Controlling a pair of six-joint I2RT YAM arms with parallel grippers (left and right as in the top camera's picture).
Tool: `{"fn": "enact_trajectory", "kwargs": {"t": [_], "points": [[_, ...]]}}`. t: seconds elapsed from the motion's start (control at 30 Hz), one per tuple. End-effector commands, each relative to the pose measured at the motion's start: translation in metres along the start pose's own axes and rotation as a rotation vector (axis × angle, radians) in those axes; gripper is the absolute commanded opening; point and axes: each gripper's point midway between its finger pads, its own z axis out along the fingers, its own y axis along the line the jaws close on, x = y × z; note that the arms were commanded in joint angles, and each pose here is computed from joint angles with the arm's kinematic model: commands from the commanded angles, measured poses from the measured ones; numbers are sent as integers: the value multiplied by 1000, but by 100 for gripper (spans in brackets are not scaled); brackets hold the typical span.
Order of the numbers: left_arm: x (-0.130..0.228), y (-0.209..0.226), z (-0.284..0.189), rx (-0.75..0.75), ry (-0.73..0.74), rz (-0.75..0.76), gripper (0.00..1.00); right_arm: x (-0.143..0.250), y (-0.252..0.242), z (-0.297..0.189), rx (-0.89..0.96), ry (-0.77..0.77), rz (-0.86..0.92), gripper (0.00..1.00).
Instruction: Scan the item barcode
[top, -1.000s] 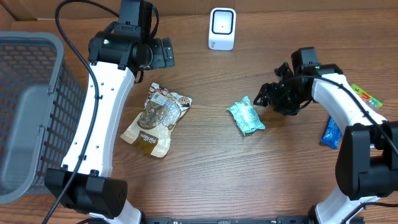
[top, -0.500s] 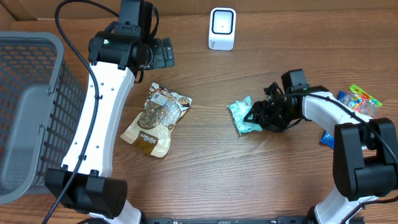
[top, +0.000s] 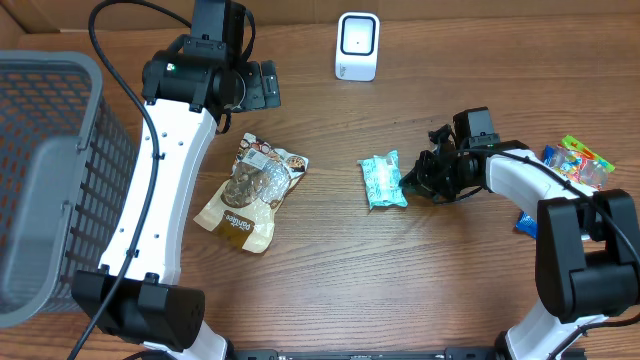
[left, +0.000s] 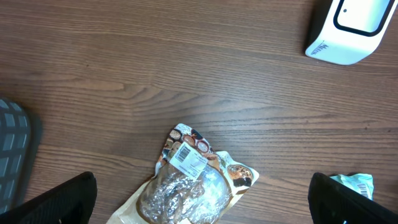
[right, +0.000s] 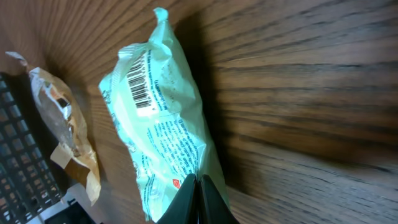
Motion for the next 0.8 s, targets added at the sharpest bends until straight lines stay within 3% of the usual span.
{"fn": "enact_trajectory", "kwargs": {"t": [0.0, 0.07, 0.1, 0.17, 0.2, 0.23, 0.4, 0.53, 0.63, 0.73, 0.77], "points": [[-7, 2, -10, 2, -31, 14, 100, -3, 9, -1, -39, 0, -35, 4], [-7, 2, -10, 2, -31, 14, 100, -7, 8, -1, -29, -19, -45, 5], [-7, 2, -10, 2, -31, 14, 100, -11, 6, -1, -11, -36, -49, 21], [-7, 2, -10, 2, -31, 14, 100, -11, 5, 0, 0, -40, -48, 62], [-7, 2, -10, 2, -31, 14, 100, -8, 6, 3, 14, -37, -13, 73], [-7, 2, -10, 2, -31, 14, 100, -4, 7, 8, 30, -30, 27, 75], [-7, 2, -10, 2, -31, 14, 100, 17, 17, 29, 106, -14, 80, 74], [-7, 2, -10, 2, -31, 14, 100, 26, 14, 40, 203, -59, 244, 73], [-7, 2, -10, 2, -32, 14, 100, 30, 12, 44, 249, -85, 263, 55], [-7, 2, -10, 2, -31, 14, 100, 30, 13, 44, 245, -84, 275, 18], [-7, 2, -10, 2, -31, 14, 100, 30, 13, 44, 245, -84, 275, 11]]}}
